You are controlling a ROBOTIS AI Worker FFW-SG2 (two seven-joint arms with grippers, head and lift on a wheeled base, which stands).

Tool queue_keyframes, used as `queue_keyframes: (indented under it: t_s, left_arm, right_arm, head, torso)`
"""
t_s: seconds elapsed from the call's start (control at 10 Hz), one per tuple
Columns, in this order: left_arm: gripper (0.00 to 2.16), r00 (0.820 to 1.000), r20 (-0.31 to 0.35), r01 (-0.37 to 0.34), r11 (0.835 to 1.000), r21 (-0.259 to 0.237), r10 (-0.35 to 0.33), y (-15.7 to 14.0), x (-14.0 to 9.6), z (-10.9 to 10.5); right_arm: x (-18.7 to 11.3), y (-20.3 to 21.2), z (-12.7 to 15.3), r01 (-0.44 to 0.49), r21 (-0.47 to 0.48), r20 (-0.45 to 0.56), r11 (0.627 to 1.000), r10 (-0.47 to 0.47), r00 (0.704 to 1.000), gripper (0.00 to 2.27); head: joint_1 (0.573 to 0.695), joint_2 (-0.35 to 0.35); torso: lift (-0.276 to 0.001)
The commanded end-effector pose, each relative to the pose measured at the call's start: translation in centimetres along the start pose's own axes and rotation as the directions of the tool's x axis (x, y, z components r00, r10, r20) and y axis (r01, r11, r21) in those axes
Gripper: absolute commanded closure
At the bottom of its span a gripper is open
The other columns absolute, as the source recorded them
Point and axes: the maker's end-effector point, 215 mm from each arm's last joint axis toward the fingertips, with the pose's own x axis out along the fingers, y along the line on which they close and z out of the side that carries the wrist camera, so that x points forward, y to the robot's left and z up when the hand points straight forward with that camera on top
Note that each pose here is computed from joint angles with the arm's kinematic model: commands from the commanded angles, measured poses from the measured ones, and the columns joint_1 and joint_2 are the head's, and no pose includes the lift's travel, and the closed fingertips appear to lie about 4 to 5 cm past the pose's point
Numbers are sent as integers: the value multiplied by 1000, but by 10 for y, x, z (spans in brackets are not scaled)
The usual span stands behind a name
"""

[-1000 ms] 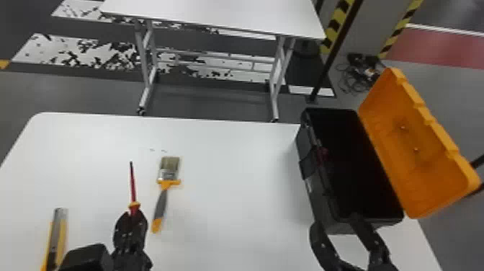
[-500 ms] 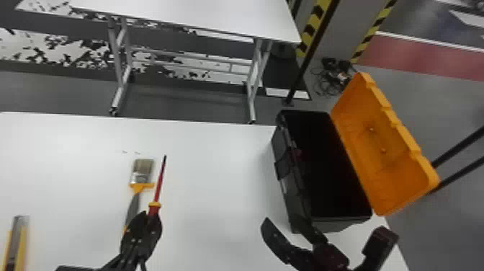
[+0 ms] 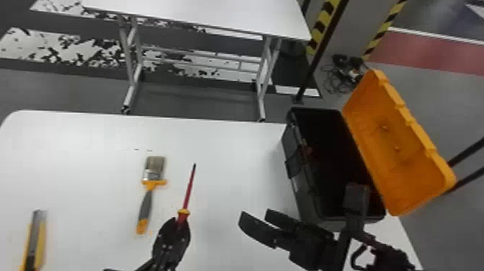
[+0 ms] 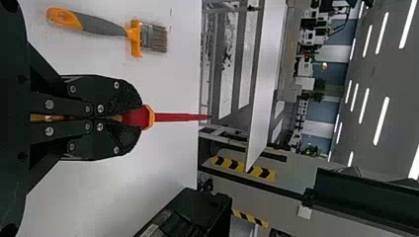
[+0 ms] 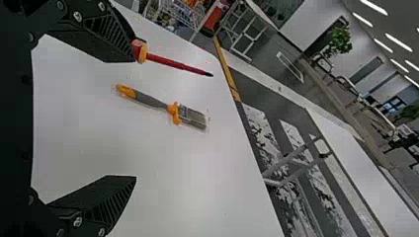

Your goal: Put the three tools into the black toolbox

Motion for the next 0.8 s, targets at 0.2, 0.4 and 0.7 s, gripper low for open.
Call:
queue_keyframes:
  t_s: [0.2, 0.4, 0.7]
  left_arm:
    - [1895, 997, -16, 77, 997, 29, -77, -45, 1, -13]
    - [1895, 993, -28, 113, 993, 35, -112, -61, 2, -21]
    - [1895, 990, -36, 140, 989, 43, -138, -76, 2, -27]
  right_arm:
    - [26, 35, -9, -79, -7, -59, 997, 79, 995, 117]
    - [34, 46, -12, -100, -18, -70, 995, 98, 993, 130]
    - [51, 60, -22, -116, -52, -95, 992, 110, 989, 137]
  head:
    - [695, -171]
    - [695, -175]
    - [695, -172]
  torso:
    - [-51]
    - [-51]
    - [-51]
